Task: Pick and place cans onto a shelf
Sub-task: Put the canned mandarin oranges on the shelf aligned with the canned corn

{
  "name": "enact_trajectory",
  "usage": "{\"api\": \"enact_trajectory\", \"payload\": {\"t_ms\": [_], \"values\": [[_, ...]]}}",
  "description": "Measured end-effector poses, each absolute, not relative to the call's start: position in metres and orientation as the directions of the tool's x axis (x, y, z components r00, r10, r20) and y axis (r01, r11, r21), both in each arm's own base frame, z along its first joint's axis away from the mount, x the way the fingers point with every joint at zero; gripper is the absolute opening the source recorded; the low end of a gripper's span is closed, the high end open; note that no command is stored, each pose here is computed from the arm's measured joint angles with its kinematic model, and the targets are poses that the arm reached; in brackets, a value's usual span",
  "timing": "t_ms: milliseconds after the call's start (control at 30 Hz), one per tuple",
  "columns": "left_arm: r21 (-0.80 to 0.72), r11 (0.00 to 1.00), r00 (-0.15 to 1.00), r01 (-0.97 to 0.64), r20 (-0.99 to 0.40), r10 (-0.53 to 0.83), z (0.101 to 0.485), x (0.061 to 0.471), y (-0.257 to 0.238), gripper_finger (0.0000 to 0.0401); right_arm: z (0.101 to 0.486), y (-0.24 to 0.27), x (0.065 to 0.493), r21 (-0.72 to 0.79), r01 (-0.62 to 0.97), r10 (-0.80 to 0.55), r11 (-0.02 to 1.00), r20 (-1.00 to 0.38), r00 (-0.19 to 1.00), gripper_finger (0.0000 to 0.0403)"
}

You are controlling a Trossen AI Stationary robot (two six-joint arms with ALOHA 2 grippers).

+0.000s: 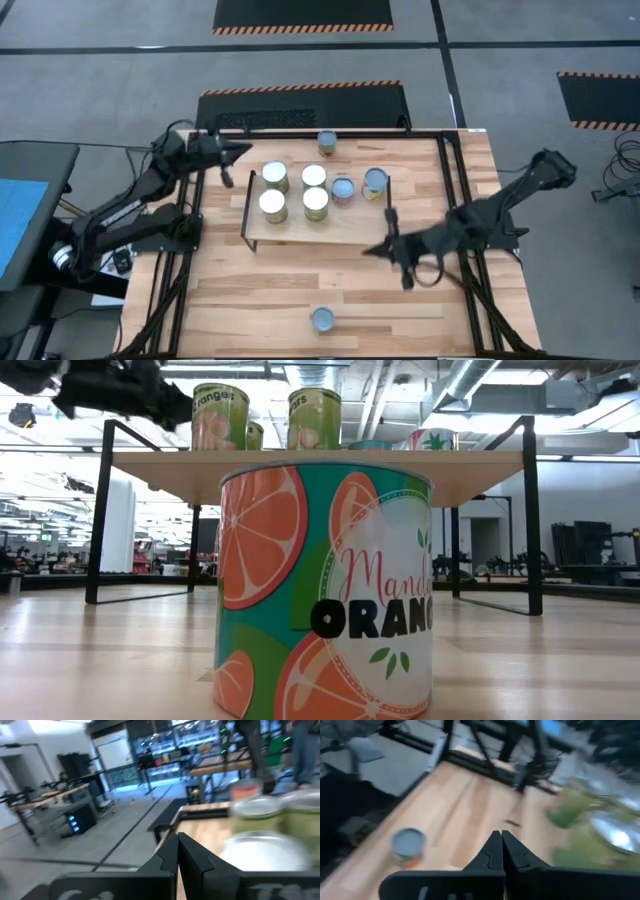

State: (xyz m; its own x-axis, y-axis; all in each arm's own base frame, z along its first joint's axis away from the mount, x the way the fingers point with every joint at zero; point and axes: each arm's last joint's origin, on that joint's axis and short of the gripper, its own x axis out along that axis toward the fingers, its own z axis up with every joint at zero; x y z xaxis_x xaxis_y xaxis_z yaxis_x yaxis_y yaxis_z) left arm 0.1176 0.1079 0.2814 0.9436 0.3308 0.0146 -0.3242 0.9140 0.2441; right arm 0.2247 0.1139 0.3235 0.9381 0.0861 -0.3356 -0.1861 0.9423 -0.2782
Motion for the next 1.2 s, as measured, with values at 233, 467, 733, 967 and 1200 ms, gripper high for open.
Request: {"api": "enact_trajectory", "payload": {"t_ms": [233, 467, 733, 967, 1200], "values": [[0.209, 0.948, 0.97, -0.24, 0.084, 0.227, 0.285, 0.097, 0.066, 0.0, 0.307, 0.163, 0.261, -0.203, -0.246, 0.134, 0.948, -0.447, 0.884, 0.0002], [0.195, 0.946, 0.964, -0.261, 0.11, 0.243, 0.285, 0.083, 0.045, 0.0, 0.286, 0.19, 0.304, -0.152, -0.282, 0.162, 0.948, -0.53, 0.832, 0.002], [0.15, 0.973, 0.982, -0.174, 0.095, 0.161, 0.283, 0.086, 0.035, 0.0, 0.271, 0.22, 0.347, -0.087, -0.265, 0.132, 0.96, -0.697, 0.705, 0.0047], [0.16, 0.976, 0.988, -0.146, 0.073, 0.136, 0.281, 0.09, 0.028, 0.0, 0.256, 0.24, 0.372, -0.038, -0.289, 0.148, 0.957, -0.79, 0.594, 0.0088], [0.198, 0.972, 0.992, -0.124, 0.064, 0.113, 0.28, 0.091, 0.023, 0.0, 0.231, 0.255, 0.39, 0.061, -0.312, 0.215, 0.948, -0.847, 0.486, 0.0142]]}}
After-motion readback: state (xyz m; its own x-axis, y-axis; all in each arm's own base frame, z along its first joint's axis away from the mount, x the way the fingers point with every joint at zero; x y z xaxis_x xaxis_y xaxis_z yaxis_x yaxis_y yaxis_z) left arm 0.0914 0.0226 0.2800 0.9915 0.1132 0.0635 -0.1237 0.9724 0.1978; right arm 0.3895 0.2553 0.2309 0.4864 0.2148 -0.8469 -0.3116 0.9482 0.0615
